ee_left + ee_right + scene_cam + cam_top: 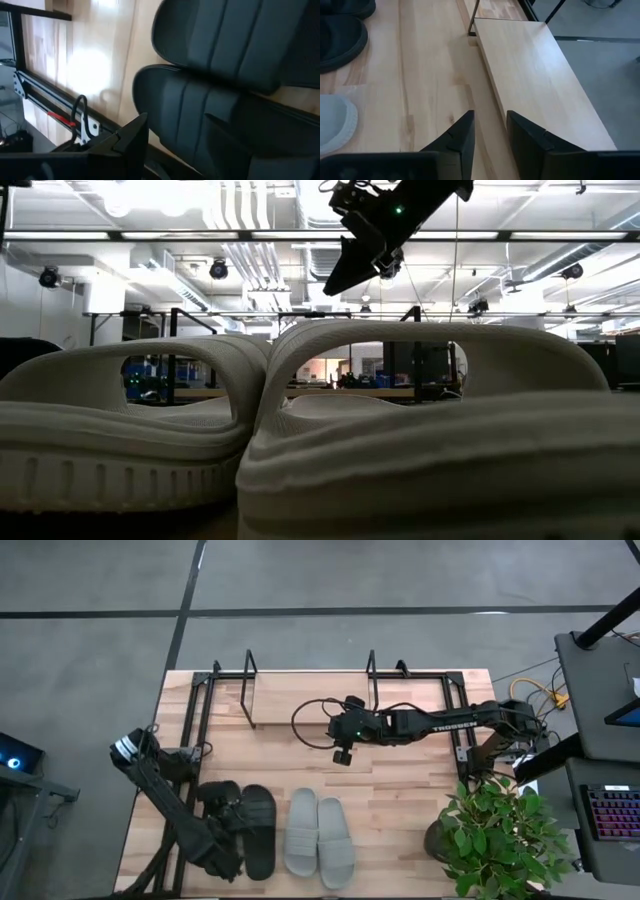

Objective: Pick and place slides into the shelf
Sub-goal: Put the left black slide on the shelf

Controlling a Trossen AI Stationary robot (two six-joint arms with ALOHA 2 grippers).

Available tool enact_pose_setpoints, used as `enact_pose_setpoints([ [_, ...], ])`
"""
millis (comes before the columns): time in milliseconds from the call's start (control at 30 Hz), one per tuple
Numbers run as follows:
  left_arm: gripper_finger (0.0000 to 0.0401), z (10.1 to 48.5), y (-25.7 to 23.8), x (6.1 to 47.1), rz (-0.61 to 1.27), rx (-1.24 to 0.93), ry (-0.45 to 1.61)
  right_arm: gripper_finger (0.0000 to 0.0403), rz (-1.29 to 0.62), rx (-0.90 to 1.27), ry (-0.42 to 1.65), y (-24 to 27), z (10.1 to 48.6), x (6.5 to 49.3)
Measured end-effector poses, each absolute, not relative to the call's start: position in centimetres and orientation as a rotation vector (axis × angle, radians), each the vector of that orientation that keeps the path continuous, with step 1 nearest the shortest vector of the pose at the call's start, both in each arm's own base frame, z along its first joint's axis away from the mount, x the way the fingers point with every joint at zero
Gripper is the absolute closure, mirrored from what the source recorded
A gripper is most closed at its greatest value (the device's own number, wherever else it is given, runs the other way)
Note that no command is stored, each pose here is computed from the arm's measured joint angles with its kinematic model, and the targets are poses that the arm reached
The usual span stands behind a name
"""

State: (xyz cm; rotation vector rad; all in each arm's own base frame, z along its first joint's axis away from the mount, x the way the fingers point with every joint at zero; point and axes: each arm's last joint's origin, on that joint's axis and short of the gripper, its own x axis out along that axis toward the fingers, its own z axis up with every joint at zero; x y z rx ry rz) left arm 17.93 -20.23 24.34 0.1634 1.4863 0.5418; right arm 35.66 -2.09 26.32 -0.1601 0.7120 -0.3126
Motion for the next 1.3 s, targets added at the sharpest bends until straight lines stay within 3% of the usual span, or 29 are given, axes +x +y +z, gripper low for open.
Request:
enact_pose_setpoints([
  [700, 0.0230, 21.4, -26.1, 15.8, 0.573, 0.236, 1.382, 0.0296, -0.313, -0.160, 0.716, -2.1, 26.3, 35.6],
  [1300, 0.0230, 20.2, -26.0, 14.4, 0.605, 0.292, 1.327, 0.0298, -0.305, -0.178, 0.732, -2.1, 26.2, 35.5],
])
